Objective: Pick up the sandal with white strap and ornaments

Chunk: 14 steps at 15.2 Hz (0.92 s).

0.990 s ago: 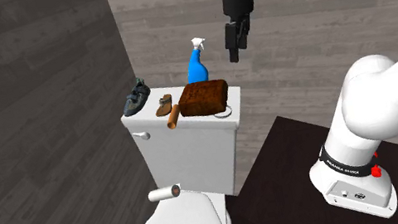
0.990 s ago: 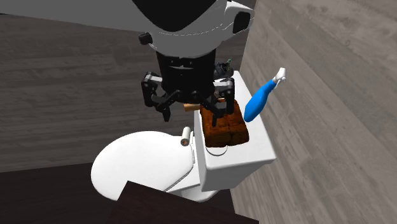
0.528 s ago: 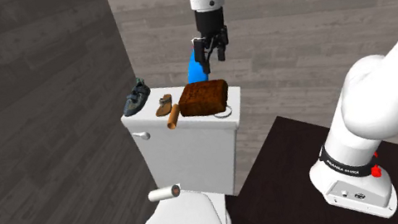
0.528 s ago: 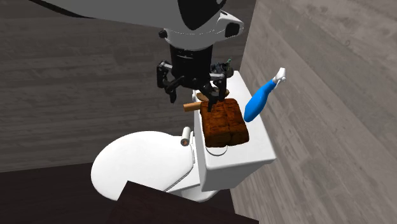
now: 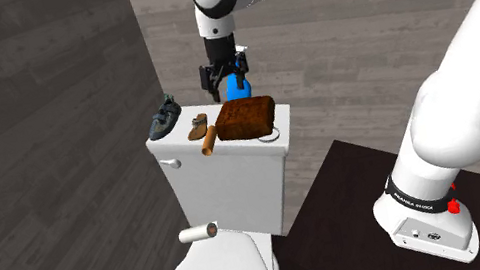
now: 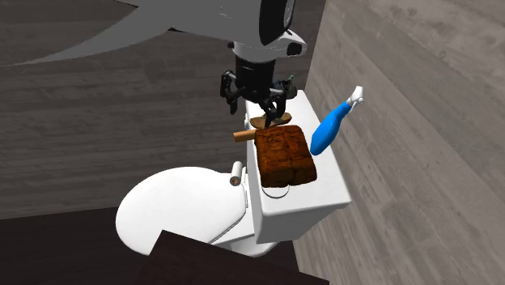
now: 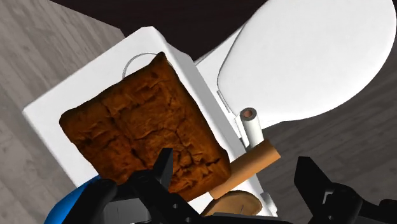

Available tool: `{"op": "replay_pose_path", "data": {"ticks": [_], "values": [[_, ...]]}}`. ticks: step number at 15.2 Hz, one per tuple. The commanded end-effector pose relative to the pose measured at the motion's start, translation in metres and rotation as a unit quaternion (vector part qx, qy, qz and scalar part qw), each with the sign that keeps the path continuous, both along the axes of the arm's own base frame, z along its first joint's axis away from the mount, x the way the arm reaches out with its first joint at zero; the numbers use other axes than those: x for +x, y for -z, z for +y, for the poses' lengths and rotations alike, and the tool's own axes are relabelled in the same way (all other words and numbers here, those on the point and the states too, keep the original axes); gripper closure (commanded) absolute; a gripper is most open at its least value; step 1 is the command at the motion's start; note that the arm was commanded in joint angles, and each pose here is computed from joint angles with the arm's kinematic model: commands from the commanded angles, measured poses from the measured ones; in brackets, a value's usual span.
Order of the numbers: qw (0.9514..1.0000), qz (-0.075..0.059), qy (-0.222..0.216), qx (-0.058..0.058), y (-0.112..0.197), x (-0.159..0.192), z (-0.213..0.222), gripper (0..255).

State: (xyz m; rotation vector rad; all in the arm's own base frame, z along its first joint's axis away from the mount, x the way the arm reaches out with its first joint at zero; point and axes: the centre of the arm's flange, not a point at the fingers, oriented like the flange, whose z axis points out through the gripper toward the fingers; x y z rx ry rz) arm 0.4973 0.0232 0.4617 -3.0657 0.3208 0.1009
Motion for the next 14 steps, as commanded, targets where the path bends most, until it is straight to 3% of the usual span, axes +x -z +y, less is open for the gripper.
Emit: {"op": "replay_pose_path", "data": {"ticks": [1, 7, 14], "values": [[0.9997, 0.005, 0.026, 0.003, 0.013, 0.024, -0.001, 0], [0.9948, 0.020, 0.099, 0.014, 0.054, 0.095, -0.011, 0], [0.9820, 0.037, 0.183, 0.026, 0.105, 0.173, -0.034, 0]]}}
